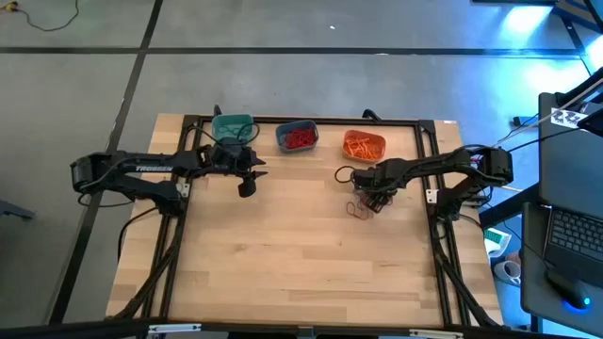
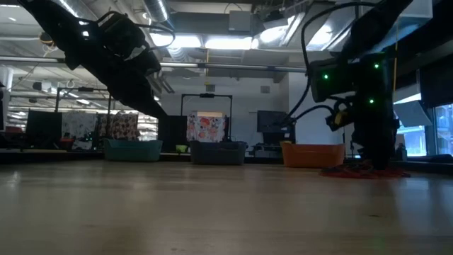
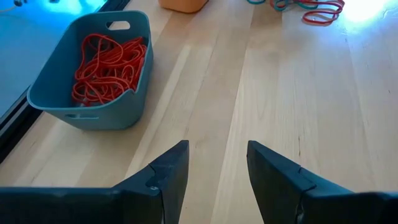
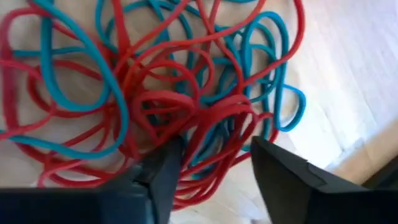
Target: Sort rubber bands into baskets
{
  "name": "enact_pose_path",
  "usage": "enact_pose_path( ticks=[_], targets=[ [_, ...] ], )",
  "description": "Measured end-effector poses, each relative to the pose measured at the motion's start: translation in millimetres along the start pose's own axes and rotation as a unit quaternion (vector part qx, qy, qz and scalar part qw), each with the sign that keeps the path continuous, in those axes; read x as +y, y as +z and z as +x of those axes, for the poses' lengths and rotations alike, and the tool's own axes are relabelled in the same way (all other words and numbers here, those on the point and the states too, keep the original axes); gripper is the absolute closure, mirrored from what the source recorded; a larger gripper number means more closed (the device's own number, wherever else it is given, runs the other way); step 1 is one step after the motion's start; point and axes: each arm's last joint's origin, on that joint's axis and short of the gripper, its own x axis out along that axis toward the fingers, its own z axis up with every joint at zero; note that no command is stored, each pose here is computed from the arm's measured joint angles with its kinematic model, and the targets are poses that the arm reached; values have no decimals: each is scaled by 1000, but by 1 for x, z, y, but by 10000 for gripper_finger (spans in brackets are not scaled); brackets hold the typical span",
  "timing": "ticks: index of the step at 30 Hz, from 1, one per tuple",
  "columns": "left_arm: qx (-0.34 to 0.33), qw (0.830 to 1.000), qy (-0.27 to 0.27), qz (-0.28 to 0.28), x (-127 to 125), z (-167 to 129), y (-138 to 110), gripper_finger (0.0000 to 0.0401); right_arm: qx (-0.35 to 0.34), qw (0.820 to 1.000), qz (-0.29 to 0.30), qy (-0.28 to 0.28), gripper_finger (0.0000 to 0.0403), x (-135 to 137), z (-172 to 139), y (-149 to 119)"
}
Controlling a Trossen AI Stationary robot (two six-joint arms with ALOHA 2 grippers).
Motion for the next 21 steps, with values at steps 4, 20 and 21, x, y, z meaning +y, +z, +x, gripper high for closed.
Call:
enact_pose_path(
  ticks=[4,20,21],
  targets=[
    [0,1000,0,0,0,0,0,241,-2,1000,-13,2,289,0,-3,1],
    [-1,1000,0,0,0,0,0,241,-79,997,-22,11,398,-7,-73,22],
    [-1,1000,0,0,0,0,0,241,-89,996,-22,14,397,-8,-78,24]
  ],
)
